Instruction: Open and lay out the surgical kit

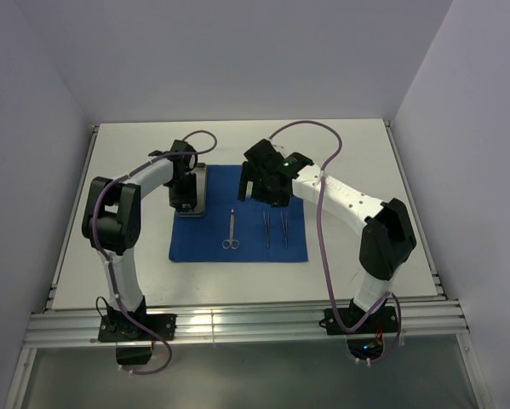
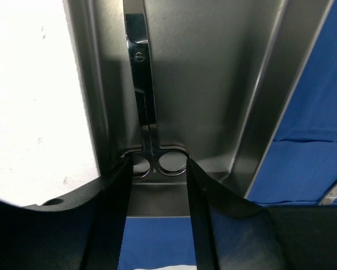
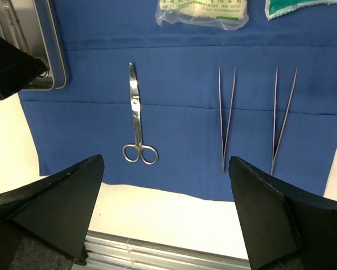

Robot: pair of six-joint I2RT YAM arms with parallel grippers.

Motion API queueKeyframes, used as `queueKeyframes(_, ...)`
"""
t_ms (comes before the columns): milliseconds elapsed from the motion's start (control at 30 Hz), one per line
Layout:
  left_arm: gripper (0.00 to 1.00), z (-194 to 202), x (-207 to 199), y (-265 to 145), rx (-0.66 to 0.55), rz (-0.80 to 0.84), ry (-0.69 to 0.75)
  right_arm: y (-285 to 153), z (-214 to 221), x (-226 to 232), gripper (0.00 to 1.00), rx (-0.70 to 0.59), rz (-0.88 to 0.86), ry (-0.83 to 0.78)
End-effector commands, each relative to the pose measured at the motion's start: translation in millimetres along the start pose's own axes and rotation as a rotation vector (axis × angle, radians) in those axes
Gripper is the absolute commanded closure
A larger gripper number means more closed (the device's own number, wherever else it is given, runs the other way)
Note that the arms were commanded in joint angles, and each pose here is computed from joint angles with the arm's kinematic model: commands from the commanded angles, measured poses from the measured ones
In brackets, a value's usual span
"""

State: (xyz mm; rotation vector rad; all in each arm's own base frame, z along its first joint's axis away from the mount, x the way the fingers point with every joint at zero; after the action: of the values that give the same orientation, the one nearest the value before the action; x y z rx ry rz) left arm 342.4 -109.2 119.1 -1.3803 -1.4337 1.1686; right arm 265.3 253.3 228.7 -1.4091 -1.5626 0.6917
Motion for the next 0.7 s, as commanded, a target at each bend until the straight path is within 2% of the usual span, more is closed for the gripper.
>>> queueKeyframes(0,0.56,-8,-7,3,-0.004,0.039,0.013,-5,-7,-3,0.00,-0.038,-0.027,0.004)
queueKeyframes(133,0.62,-13,-8,11,-0.025,0.046,0.037,-3,-7,-4,0.00,-0.029,-0.025,0.000)
queueKeyframes(433,0.65,-36,-14,14,-0.109,0.072,0.084,2,-8,-5,0.00,-0.013,-0.031,0.001)
queueKeyframes(667,0.69,-49,-19,22,-0.118,0.074,0.094,3,-6,-5,0.00,-0.004,-0.036,-0.004)
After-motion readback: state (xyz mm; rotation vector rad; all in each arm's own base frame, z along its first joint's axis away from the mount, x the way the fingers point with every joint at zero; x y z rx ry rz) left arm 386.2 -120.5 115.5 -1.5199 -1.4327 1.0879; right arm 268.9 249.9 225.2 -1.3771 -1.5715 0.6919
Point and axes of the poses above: each gripper's point midway between its finger pads, its own y axis out along the fingers, its own x axis along the line the jaws close on, z = x × y, the point moved 10 cm from there along -y, back along the fingers, and after that the axes turned 1 degree about -y, right-handed, at the moved point
